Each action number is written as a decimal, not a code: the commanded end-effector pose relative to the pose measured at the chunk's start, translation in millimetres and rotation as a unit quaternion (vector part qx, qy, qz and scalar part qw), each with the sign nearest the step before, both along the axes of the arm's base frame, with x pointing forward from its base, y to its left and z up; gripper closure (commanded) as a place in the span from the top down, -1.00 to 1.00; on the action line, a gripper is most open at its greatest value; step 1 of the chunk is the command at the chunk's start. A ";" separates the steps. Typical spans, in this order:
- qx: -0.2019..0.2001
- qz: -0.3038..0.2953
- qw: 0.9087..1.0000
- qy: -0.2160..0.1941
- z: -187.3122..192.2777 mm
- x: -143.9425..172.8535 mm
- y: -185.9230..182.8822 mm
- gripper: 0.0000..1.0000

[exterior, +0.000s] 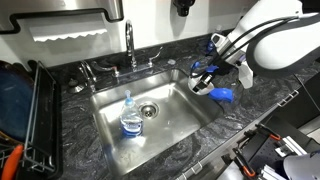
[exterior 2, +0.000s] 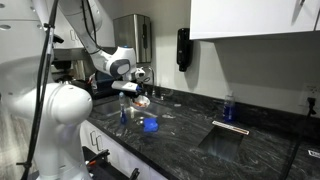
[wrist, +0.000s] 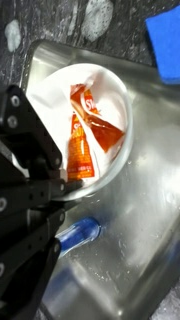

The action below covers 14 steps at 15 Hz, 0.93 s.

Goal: Pick the bowl and put it in the sink

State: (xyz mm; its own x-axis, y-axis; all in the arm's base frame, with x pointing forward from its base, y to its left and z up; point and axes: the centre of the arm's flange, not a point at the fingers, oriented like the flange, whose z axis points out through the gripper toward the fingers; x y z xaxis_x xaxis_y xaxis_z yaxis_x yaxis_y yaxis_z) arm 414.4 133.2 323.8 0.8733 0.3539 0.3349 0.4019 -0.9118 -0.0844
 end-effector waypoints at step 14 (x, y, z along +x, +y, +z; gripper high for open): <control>-0.021 0.015 0.999 0.024 -50.0 13.9 28.0 -0.95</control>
